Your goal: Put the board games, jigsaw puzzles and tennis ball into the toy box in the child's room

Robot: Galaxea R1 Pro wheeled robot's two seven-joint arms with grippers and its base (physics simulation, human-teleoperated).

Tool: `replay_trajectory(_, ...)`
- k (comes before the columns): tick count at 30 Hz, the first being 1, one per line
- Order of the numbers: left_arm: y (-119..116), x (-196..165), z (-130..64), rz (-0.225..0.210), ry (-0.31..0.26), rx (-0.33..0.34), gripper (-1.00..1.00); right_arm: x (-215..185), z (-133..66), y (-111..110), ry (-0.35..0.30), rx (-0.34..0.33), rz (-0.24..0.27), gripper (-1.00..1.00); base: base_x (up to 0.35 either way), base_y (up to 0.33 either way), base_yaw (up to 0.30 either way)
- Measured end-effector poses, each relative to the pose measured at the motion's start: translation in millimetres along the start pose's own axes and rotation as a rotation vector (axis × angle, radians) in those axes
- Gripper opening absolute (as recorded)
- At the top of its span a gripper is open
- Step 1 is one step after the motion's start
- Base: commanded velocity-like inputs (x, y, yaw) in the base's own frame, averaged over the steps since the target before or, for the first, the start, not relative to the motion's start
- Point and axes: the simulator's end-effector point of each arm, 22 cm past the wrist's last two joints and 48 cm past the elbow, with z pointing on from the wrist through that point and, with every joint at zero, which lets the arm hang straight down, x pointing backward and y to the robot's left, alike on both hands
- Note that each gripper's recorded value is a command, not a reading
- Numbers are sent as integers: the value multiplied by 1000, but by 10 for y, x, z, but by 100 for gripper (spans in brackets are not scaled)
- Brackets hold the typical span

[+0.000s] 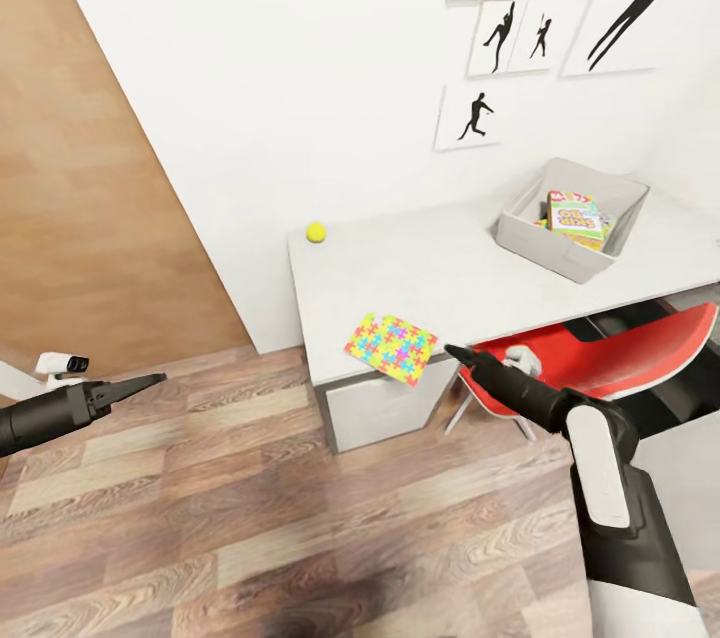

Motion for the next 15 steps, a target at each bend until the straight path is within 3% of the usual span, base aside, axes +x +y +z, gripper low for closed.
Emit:
replay_trajectory(3, -18, -14, -9, 4, -2, 0, 100, 271, -274, 96, 15, -182, 57, 100, 0, 0, -75)
replay_trajectory(6, -37, -27, -18, 8, -4, 1, 100, 381, -477, 170, -5, -291, 67, 100, 0, 0, -38)
replay_trajectory(15, -102, -60, -30, 19, -10, 8, 100, 493, -806, 139, -59, -380, 15, 100, 0, 0, -1)
